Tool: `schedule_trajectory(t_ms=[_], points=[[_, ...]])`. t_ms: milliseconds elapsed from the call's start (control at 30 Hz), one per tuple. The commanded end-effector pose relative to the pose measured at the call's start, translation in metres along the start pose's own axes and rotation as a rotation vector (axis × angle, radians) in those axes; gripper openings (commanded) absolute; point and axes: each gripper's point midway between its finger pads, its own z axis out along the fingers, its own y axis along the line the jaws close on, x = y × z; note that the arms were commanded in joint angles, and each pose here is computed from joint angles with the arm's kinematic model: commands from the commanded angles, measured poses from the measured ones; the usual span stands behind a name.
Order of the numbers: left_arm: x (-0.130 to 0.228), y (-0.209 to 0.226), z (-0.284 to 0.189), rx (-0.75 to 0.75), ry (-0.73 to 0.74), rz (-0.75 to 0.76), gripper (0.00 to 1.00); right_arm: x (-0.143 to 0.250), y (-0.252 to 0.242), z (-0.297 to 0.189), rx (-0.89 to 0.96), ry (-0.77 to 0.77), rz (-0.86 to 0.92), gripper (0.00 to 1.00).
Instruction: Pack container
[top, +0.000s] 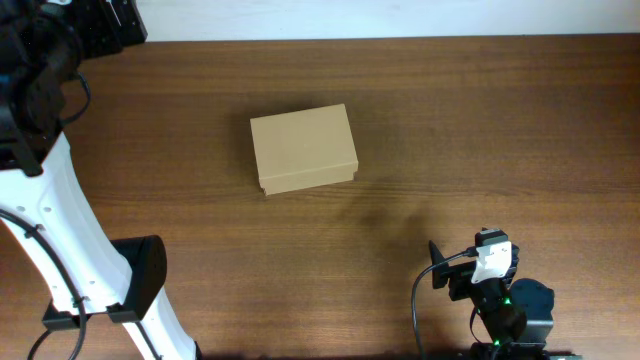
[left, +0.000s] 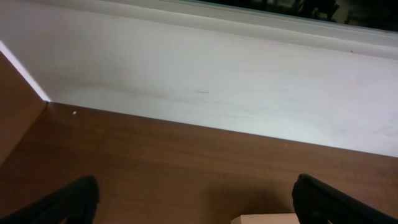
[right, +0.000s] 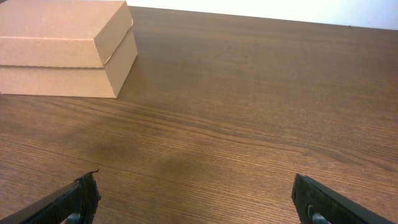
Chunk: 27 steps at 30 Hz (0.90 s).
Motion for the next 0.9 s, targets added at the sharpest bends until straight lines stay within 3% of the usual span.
schedule_trajectory(t_ms=[0,533,867], points=[[0.001,0.004,0.001,-0.016,0.003,0.003,1.00,0.000,-0.003,0.000,0.012,-0.009,0.008,0.99],[0.002,0.005,0.001,-0.017,0.010,0.003,1.00,0.000,-0.003,0.000,0.012,-0.008,0.008,0.99],[0.043,0.008,-0.084,-0.029,0.114,0.002,1.00,0.000,-0.003,0.000,0.012,-0.008,0.008,0.99]])
